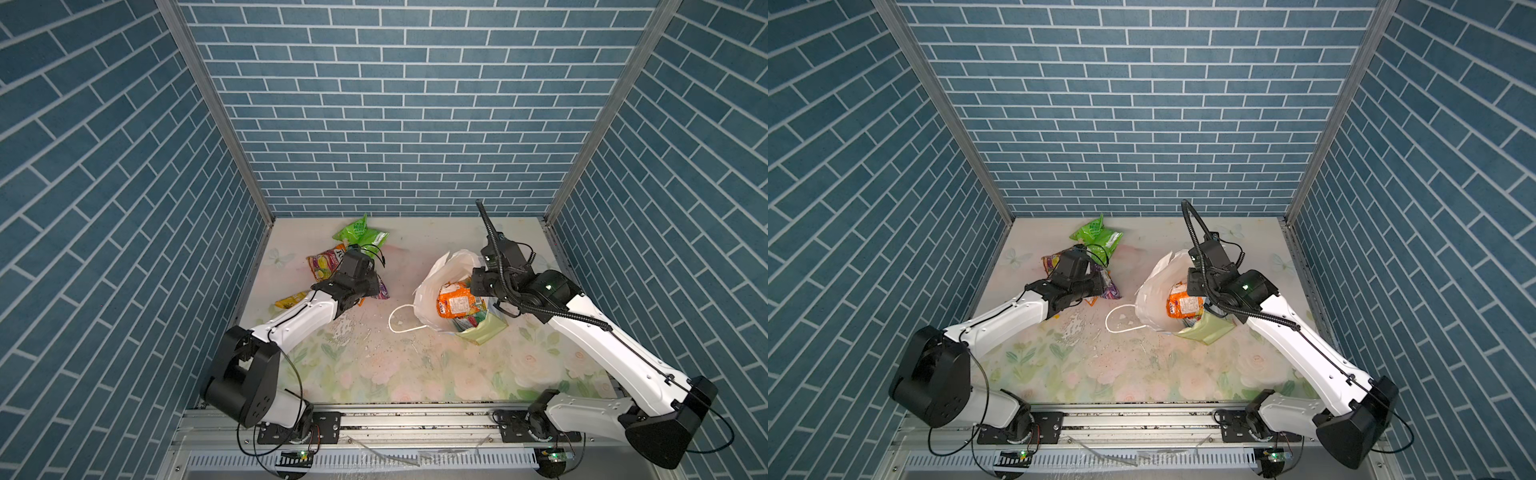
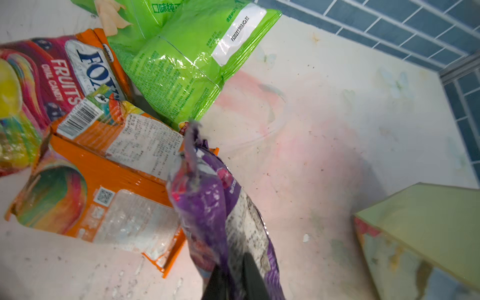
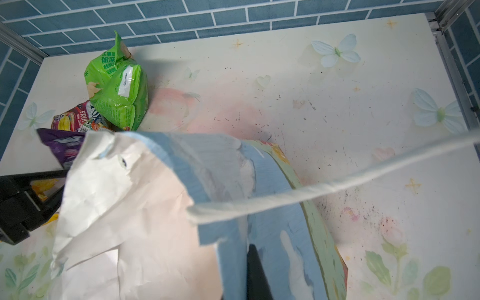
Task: Take the snacks out of the paper bag
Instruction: Place the snack at the center of the table.
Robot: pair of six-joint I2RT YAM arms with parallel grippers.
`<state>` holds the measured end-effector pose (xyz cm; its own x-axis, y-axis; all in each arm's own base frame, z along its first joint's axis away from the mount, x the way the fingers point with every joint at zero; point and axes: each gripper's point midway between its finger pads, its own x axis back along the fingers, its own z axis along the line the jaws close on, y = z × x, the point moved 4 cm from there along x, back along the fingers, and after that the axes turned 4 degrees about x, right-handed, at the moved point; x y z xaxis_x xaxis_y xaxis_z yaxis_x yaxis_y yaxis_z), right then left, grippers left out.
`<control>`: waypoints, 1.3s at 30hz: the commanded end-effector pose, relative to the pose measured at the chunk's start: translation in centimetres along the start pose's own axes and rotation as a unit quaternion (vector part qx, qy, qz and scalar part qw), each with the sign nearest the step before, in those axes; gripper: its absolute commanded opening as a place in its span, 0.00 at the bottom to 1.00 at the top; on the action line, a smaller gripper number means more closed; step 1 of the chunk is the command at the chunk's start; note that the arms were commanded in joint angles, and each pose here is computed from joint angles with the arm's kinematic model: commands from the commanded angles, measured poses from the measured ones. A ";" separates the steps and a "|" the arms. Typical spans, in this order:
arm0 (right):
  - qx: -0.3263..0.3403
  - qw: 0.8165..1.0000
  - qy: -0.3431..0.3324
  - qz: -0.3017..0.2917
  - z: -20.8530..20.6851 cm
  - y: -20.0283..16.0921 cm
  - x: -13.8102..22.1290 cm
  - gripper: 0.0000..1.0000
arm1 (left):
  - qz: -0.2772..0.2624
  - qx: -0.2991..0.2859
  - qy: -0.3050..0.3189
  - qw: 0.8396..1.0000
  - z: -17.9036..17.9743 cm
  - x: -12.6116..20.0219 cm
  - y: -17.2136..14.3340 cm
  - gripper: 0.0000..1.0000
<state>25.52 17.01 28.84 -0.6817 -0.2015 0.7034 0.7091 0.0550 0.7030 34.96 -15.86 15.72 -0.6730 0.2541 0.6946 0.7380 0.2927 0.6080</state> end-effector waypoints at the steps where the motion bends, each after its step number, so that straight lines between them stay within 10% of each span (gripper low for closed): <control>1: 0.000 1.000 -0.005 -0.019 0.1 1.4 0.6 0.00 | -0.044 0.012 -0.032 0.998 -1.2 0.4 3.4 0.29; 9: 0.014 1.000 -0.020 0.002 0.0 1.5 -0.2 0.00 | -0.061 0.007 -0.055 0.997 -2.1 1.9 5.0 0.99; 23: 0.069 0.988 -0.137 0.026 -4.1 4.9 -0.4 0.00 | -0.122 -0.004 -0.094 0.988 -2.8 8.9 6.3 1.00; 39: 0.187 0.961 -0.205 -0.003 -4.9 14.1 -4.6 0.00 | -0.125 -0.006 -0.094 0.988 -2.4 9.7 5.8 1.00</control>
<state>38.22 13.20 34.14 -0.7229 0.1940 0.6631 0.6806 0.3651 0.6352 33.42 -14.31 27.16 -0.8325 0.3500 0.4295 0.5441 0.3698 0.7531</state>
